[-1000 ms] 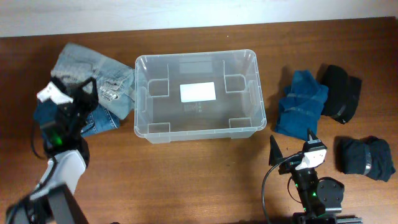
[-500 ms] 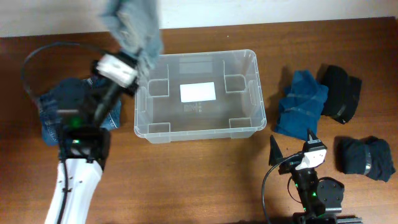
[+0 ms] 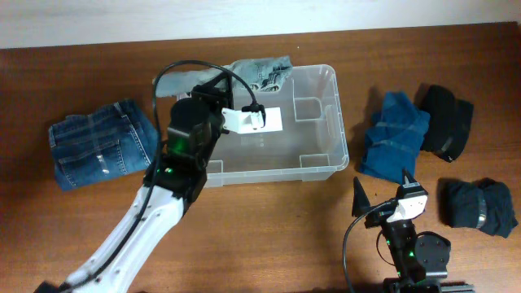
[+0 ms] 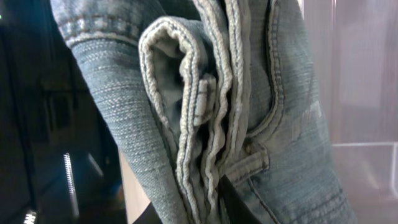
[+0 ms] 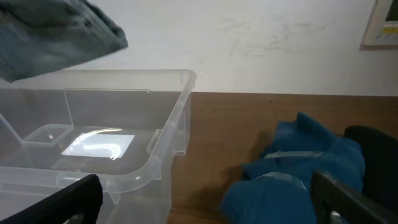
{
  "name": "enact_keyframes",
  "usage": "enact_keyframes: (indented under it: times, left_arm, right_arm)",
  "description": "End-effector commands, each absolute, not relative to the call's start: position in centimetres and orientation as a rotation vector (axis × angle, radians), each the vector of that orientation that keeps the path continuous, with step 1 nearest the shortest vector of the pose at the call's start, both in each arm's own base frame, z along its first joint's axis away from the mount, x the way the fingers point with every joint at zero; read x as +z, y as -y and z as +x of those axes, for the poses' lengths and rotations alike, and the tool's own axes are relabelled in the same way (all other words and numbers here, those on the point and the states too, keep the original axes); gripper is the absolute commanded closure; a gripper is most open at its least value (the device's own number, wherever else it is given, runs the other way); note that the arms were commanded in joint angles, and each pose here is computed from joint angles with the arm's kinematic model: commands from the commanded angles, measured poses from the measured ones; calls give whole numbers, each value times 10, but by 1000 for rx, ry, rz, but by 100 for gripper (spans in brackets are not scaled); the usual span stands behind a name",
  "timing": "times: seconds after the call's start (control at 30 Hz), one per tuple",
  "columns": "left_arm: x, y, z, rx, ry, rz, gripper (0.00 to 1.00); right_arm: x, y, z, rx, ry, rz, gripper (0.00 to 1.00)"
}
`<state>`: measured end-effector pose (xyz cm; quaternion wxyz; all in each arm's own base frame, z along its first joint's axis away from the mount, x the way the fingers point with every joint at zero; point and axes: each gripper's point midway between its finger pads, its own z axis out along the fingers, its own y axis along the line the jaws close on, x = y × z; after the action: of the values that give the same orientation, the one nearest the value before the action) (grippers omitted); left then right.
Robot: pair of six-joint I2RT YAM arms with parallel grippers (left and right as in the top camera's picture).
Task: Pack container
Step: 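Carry the light-blue jeans into the bin and release them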
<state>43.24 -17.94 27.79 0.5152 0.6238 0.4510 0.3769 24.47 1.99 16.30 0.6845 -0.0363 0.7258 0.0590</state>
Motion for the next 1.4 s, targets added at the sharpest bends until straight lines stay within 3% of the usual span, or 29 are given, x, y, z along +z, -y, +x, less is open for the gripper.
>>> enact_keyframes:
  times: [0.0, 0.2, 0.43, 0.5, 0.53, 0.57, 0.67, 0.83, 0.93, 1.07, 1.2, 1.37]
  left_arm:
    - [267, 180, 446, 1018, -1029, 1586, 100]
    - [216, 194, 445, 940, -1073, 1735, 100]
    - [157, 214, 399, 687, -1351, 1829, 97]
    - [150, 217, 392, 622, -1432, 1793, 73]
    - [149, 217, 389, 599, -1474, 1762, 44]
    - [149, 215, 389, 587, -1560, 1676, 1]
    - [167, 202, 401, 609, -1724, 1365, 1]
    - [258, 177, 418, 547, -1769, 711, 0]
    - [314, 170, 409, 439, -1737, 548, 0]
    - [350, 164, 390, 360, -1726, 536, 1]
    - [345, 156, 379, 327, -1781, 516, 0]
    - [299, 82, 390, 119, -2048, 84, 0]
  right_arm:
    - [160, -20, 245, 135, -1631, -75, 2]
    - [160, -20, 245, 135, -1631, -75, 2]
    - [160, -20, 245, 135, -1631, -75, 2]
    - [160, -20, 245, 135, -1631, -75, 2]
    - [160, -20, 245, 135, -1631, -75, 2]
    - [160, -20, 245, 135, -1631, -75, 2]
    - [160, -20, 245, 135, -1631, -75, 2]
    - [160, -20, 245, 135, -1631, -75, 2]
    - [160, -20, 245, 135, -1631, -75, 2]
    - [160, -20, 245, 135, -1631, -75, 2]
    - [160, -20, 245, 135, -1631, -75, 2]
    - [160, -20, 245, 135, -1631, -75, 2]
